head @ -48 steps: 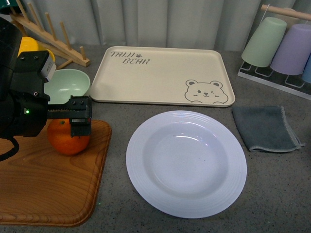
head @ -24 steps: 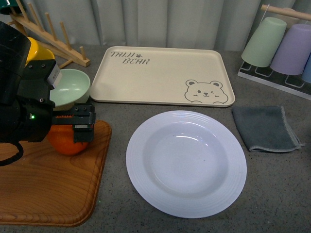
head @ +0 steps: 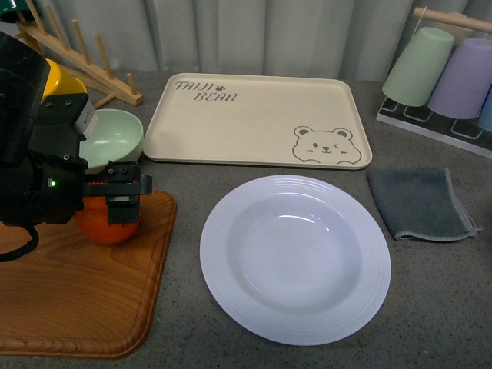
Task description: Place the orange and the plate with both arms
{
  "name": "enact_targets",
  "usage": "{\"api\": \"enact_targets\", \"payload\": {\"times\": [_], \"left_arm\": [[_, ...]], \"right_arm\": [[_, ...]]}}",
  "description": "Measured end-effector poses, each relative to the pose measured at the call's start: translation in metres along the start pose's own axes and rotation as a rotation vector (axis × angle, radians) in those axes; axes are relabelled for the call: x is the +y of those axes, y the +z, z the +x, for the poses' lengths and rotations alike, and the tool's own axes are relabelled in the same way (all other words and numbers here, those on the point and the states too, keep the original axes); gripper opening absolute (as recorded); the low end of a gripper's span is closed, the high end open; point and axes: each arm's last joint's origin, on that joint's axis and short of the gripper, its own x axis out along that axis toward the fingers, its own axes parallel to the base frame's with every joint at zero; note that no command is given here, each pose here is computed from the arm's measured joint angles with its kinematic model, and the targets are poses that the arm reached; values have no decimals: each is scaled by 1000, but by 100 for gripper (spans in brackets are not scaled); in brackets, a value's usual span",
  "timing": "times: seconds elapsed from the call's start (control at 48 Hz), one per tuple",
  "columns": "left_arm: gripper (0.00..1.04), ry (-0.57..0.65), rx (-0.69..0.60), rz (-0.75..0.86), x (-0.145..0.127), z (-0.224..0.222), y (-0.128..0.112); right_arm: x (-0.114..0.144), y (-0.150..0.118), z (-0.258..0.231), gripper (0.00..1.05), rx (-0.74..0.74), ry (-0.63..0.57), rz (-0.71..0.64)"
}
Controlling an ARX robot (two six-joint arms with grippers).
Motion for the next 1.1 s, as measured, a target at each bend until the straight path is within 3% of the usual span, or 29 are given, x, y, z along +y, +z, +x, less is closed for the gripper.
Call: {"api": "enact_targets", "payload": {"times": [0.229, 0.542, 0.771, 1.104], "left_arm": [[71, -40, -61, -8, -23, -19, 14], [71, -167, -116, 3, -84, -34, 26], [71, -231, -99, -2, -122, -37, 16], [70, -233, -35, -12, -145, -25, -12]], "right_arm": [[0, 0, 0, 96, 0, 0, 0], [0, 0, 0, 96, 0, 0, 0], [0, 0, 0, 96, 0, 0, 0], [0, 0, 0, 96, 0, 0, 0]]}}
